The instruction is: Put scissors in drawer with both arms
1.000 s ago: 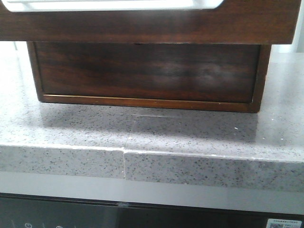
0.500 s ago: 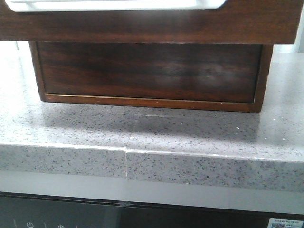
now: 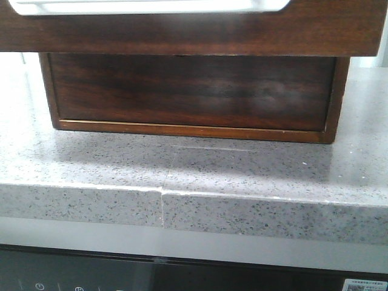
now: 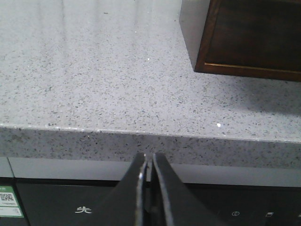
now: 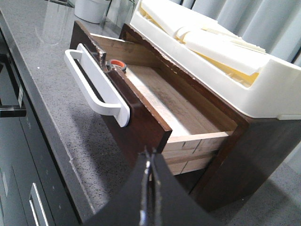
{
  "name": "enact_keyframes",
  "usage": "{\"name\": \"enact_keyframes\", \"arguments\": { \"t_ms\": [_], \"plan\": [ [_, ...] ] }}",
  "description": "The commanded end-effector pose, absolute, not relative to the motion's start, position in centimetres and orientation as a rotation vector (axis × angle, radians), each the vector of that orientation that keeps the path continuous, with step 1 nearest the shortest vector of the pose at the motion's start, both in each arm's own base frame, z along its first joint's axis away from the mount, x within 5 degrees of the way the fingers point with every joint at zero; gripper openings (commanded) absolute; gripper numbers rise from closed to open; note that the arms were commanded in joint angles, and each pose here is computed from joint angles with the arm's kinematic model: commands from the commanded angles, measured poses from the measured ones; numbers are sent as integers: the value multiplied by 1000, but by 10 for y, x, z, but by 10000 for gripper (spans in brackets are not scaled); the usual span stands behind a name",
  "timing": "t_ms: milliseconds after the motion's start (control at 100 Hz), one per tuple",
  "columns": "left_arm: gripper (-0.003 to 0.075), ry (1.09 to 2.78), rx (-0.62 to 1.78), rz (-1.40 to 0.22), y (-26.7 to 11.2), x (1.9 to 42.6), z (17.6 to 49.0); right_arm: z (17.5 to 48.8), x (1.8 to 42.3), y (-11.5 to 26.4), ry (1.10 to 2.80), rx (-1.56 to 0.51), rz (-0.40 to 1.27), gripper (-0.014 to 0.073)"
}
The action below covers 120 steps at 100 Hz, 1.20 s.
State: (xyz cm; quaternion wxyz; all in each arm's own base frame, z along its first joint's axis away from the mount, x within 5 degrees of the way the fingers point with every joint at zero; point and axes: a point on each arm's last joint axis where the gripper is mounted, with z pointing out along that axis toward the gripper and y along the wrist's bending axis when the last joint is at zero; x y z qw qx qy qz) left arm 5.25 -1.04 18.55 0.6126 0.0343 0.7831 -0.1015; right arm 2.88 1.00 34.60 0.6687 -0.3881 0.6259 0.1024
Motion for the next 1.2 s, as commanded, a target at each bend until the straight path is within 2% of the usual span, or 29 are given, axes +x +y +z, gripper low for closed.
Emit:
{"name": "enact_keyframes", "arguments": {
  "t_ms": [0,510,590,720,850,1000,1120,1190],
  "plan": [
    [-20,1756,64,-257,-11,52,184,360,28,10,1323,-845,231,-45],
    [-20,1756,64,-257,-11,52,184,358,29,11,1327,-849,230,-45],
    [-20,1756,64,-257,-11,52,184,352,31,12,1362,-839,189,-45],
    [-20,1756,64,-257,-11,52,184,326,41,9,1506,-727,-18,-45],
    [-20,1756,64,-257,-11,52,184,287,50,11,1621,-467,-19,-45],
    [-20,1756,64,-257,-11,52,184,228,66,8,1597,-124,53,-46],
    [-20,1756,64,-257,-11,52,184,195,68,2,1592,-48,-6,-46],
    [-20,1756,64,-257,-11,52,184,187,68,1,1711,-48,-13,-46]
  ]
}}
